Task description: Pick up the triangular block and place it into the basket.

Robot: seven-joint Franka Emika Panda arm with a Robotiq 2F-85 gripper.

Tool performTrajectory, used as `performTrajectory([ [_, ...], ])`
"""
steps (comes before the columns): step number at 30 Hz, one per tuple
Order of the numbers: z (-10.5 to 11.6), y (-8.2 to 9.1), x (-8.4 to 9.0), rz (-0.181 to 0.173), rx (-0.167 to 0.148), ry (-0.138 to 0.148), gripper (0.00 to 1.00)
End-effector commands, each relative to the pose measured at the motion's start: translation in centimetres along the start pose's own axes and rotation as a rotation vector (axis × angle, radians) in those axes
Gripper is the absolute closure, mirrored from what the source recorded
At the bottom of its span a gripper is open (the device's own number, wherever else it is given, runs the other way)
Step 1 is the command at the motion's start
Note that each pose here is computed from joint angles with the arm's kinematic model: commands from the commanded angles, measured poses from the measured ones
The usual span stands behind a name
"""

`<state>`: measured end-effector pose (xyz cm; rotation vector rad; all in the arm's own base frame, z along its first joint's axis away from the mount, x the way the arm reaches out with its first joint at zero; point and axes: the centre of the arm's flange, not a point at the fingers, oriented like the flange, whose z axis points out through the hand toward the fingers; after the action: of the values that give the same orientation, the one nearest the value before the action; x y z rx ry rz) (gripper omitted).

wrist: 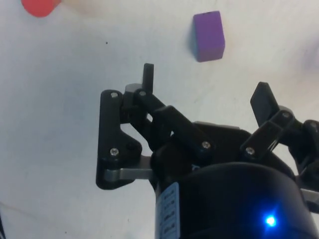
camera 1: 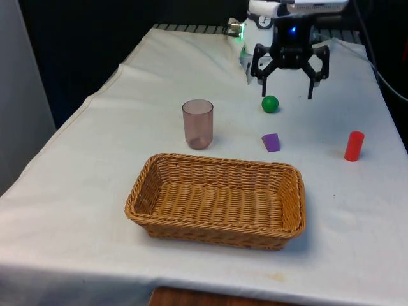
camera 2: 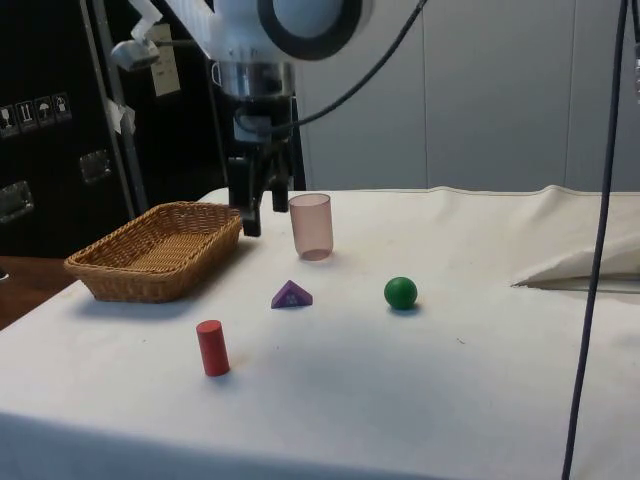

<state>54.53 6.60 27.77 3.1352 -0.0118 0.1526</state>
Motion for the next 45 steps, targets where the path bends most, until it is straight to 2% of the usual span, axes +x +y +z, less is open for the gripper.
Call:
performTrajectory([
  [1, 0.2, 0.0, -0.3, 0.0, -0.003, 0.012, 0.0],
  [3, 0.5, 0.0, -0.4, -0.002, 0.0, 0.002, 0.0],
  [4, 0.7, 0.0, -0.6, -0.007, -0.005, 0.014, 0.0],
  [10, 2.5, 0.1, -1.8, -0.034, -0.006, 0.023, 0.0],
  [11, 2.1, 0.1, -1.7, -0.028, -0.003, 0.011, 0.0],
  [12, 2.7, 0.0, -2.0, -0.039, -0.006, 0.024, 0.0],
  [15, 3.7, 0.1, -2.3, -0.057, -0.007, 0.032, 0.0],
  [19, 4.5, 0.0, -2.4, -0.082, -0.008, 0.043, 0.0],
  [20, 4.4, 0.1, -2.4, -0.075, -0.007, 0.032, 0.0],
  [22, 5.1, 0.0, -2.4, -0.1, -0.008, 0.049, 0.0],
  [29, 6.5, 0.0, -2.5, -0.138, -0.009, 0.053, 0.0],
  [30, 6.4, 0.1, -2.5, -0.133, -0.014, 0.046, 0.0],
  [32, 7.0, -0.1, -2.6, -0.152, -0.01, 0.054, 0.0],
  [38, 8.2, 0.1, -2.6, -0.177, -0.016, 0.061, 0.0],
  [39, 8.1, 0.3, -2.6, -0.173, -0.022, 0.054, 0.0],
  [40, 8.2, 0.2, -2.5, -0.18, -0.017, 0.064, 0.0],
  [45, 9.0, 0.2, -2.4, -0.197, -0.021, 0.069, 0.0],
])
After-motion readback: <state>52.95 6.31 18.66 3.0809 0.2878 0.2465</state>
